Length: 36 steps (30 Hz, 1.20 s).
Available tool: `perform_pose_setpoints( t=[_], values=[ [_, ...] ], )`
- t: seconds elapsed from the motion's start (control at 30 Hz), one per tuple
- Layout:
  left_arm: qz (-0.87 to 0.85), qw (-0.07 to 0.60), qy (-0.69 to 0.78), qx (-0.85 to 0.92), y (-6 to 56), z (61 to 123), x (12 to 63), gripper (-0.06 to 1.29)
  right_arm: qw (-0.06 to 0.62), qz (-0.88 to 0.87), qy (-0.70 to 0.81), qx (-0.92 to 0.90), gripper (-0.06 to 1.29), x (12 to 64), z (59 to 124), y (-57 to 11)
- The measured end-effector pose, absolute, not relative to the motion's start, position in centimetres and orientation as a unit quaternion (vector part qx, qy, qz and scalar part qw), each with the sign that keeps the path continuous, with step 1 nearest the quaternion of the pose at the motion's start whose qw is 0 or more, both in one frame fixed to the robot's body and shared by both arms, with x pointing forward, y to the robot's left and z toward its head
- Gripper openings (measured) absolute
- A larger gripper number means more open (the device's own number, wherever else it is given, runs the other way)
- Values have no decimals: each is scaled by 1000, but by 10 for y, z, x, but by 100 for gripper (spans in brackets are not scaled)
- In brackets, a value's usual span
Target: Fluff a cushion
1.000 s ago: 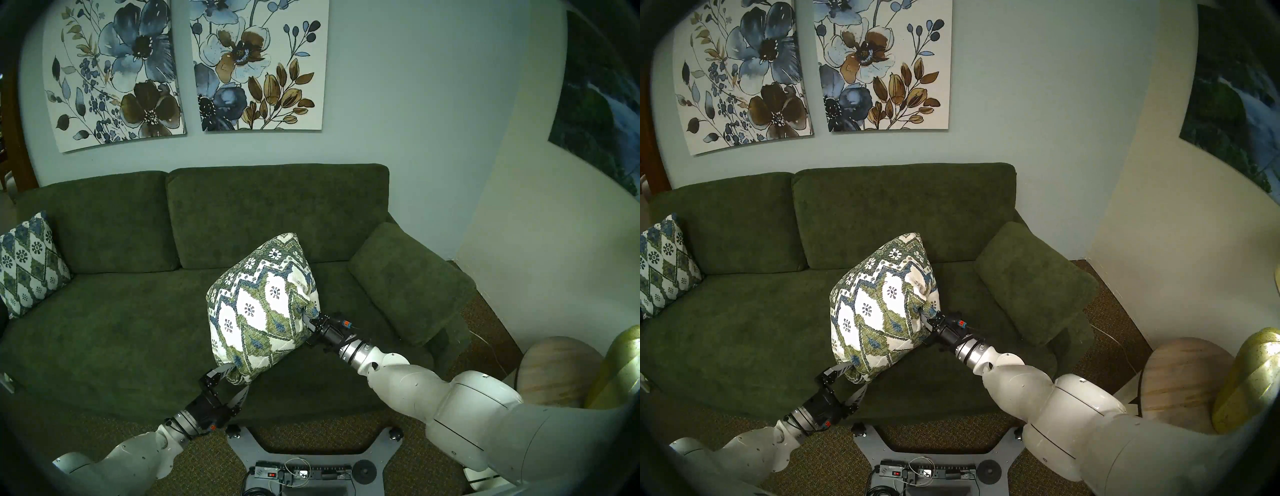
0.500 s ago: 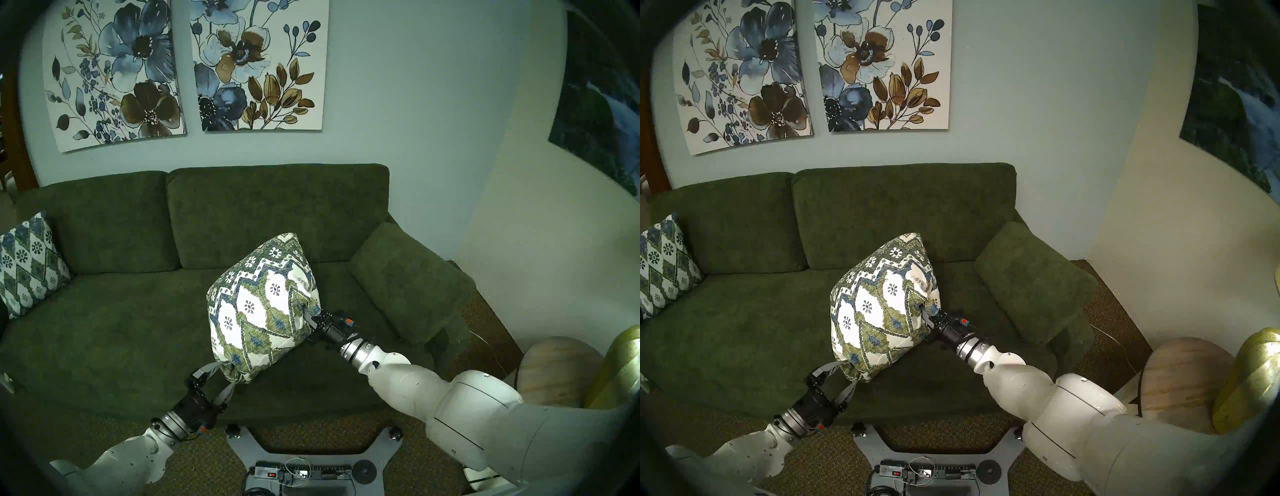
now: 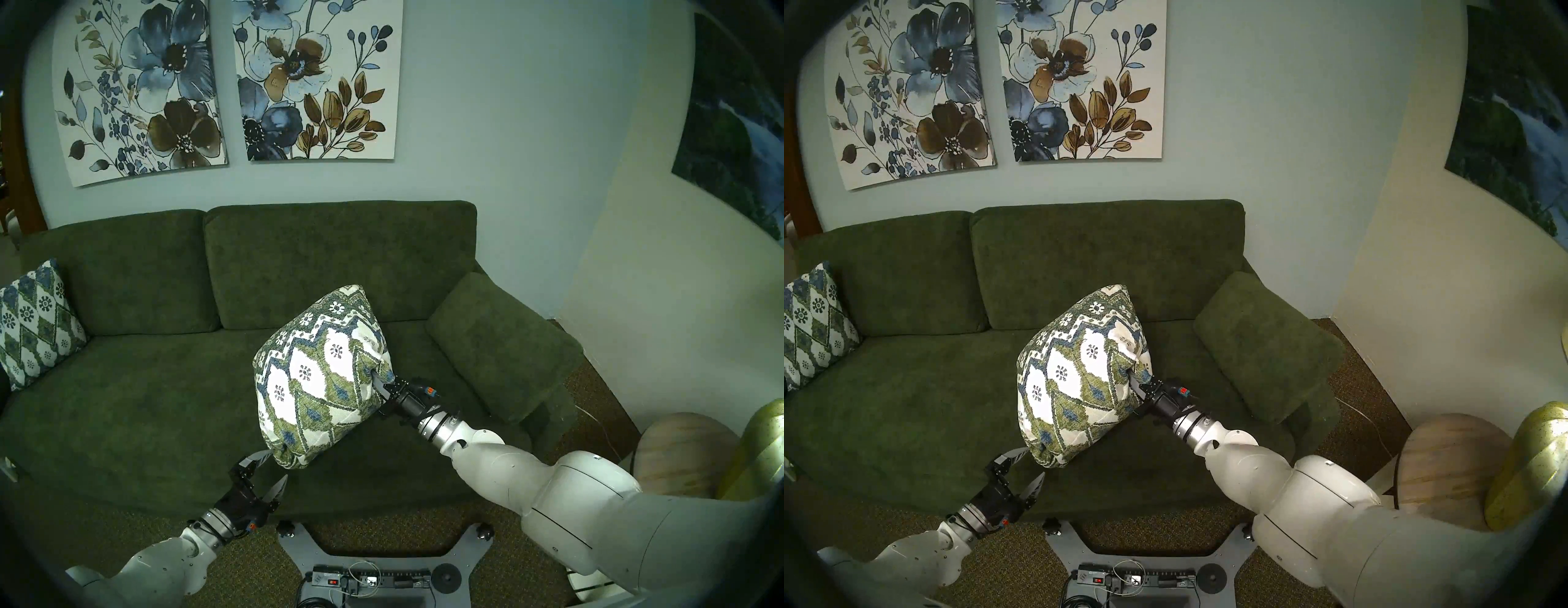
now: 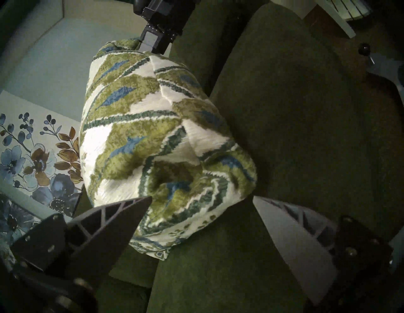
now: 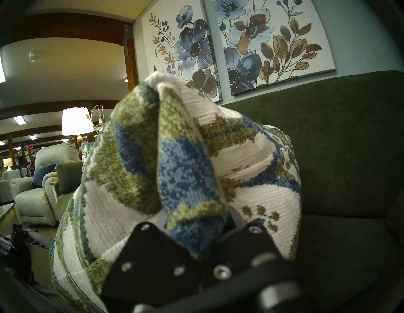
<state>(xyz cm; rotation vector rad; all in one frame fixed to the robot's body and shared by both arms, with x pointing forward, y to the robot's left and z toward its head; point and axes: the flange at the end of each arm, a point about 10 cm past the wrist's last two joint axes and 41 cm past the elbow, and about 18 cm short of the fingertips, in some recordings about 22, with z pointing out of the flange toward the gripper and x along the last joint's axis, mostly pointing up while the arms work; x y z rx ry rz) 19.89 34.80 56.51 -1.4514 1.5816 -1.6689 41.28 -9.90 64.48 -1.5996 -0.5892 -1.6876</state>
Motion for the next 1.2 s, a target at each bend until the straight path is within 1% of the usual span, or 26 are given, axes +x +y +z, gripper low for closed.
perform_pose_setpoints(
  t=[0.2, 0.33, 0.8, 0.83, 0.93, 0.97, 1.0, 1.03, 1.2],
  values=[
    [-597, 186, 567, -536, 325, 555, 207, 126, 367, -652, -224, -624, -3, 415, 646, -100],
    [-593, 183, 566, -542, 321, 553, 213, 126, 369, -651, -223, -625, -3, 416, 647, -99],
    [-566, 190, 574, -560, 338, 555, 247, 126, 377, -649, -220, -623, -3, 417, 648, -98],
    [-565, 189, 575, -560, 338, 555, 249, 113, 378, -649, -220, -623, -3, 417, 648, -98],
    [-566, 187, 576, -559, 337, 556, 253, 37, 378, -649, -220, -623, -3, 416, 648, -98],
    [-567, 186, 577, -558, 337, 557, 254, 19, 377, -649, -220, -623, -3, 416, 648, -98],
    [-569, 185, 577, -556, 336, 558, 256, -2, 377, -649, -219, -623, -3, 416, 648, -98],
    [-572, 183, 577, -553, 336, 560, 258, -1, 377, -649, -219, -624, -3, 416, 647, -99],
    [-598, 187, 567, -534, 337, 573, 267, -2, 374, -650, -215, -625, -3, 415, 646, -100]
  ],
)
